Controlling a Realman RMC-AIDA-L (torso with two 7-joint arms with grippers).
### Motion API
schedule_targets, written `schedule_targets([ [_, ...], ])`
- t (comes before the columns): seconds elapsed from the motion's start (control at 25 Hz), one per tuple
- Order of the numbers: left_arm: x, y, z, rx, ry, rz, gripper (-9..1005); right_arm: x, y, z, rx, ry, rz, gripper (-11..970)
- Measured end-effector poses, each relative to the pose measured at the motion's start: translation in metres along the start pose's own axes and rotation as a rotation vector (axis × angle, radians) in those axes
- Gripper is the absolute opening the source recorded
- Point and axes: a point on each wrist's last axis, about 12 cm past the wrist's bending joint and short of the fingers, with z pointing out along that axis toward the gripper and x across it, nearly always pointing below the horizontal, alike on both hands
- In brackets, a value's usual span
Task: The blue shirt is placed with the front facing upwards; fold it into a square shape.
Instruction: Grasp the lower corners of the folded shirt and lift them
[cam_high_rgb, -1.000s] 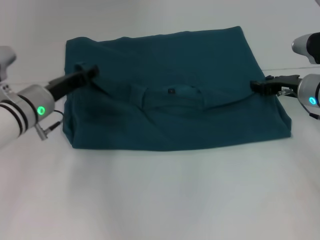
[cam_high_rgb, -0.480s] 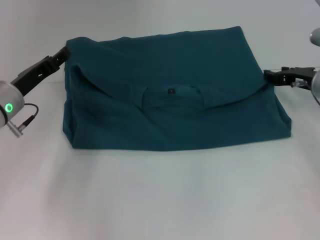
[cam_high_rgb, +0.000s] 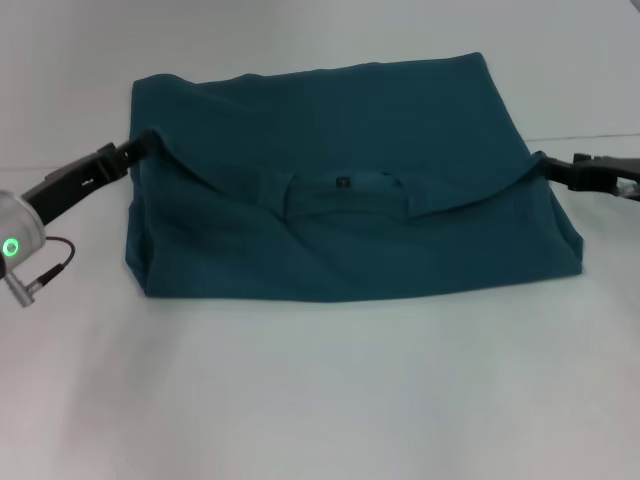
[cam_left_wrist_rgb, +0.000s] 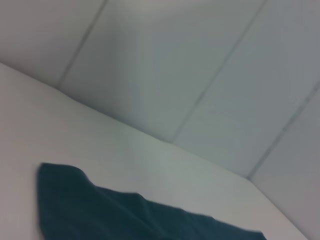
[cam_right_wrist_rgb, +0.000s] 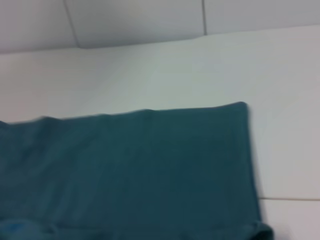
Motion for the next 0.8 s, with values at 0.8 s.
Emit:
schedule_targets([
  [0.8,0.019,0.003,-0.030,0.097,0.255,0.176,665,0.026,-0.033,-0.060,-0.127,0.181,0.222,541],
])
